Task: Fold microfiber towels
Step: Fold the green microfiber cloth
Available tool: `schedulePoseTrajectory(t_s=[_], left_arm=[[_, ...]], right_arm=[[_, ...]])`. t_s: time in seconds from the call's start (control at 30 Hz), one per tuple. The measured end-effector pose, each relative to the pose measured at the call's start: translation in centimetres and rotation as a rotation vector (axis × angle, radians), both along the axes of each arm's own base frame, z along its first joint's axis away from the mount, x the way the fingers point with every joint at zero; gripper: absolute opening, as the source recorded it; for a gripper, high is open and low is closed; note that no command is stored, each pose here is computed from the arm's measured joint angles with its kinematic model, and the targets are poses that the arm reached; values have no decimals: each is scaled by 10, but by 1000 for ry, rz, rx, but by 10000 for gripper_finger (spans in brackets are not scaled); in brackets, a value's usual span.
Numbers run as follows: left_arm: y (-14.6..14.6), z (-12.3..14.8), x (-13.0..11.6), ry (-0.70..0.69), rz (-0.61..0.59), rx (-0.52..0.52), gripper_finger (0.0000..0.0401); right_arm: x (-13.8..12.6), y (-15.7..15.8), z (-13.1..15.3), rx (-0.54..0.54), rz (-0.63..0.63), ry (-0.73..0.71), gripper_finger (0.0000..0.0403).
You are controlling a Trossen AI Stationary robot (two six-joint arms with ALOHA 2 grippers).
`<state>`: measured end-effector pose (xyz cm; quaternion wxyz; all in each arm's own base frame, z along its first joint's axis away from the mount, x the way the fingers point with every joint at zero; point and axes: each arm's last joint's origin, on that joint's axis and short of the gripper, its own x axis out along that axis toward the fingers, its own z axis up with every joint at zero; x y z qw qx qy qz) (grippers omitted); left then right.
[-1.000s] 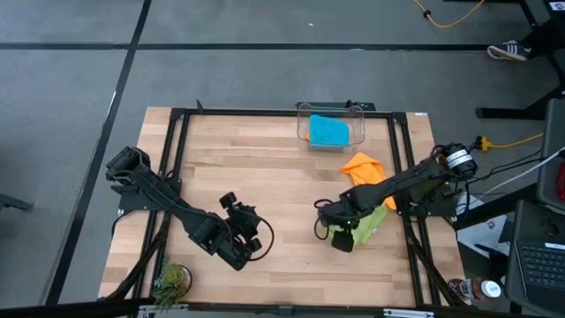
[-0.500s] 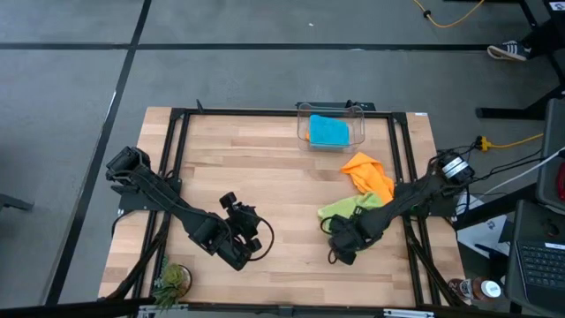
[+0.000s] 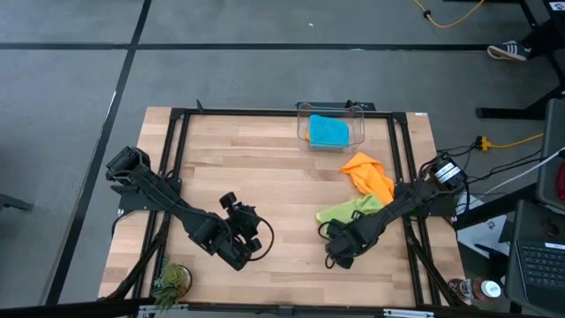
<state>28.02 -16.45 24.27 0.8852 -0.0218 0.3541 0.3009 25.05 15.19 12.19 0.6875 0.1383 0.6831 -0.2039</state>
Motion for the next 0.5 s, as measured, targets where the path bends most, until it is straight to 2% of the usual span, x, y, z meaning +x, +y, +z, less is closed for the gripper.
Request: schedulePoseTrajectory(t_s=[0.1,0.17,0.3,0.5], left_arm=[[0,0,0,0,0,0,173],[0,0,0,0,0,0,173],[0,0,0,-1,0,0,173],[0,4,13,-87,-17,-10,173]], right_arm=[[1,0,1,-6,7,-25,45],[1,1,3,-13,58,-32,15],[7,12,25,-82,143,-30,8],[23,27,93,-232,239,-111,5]])
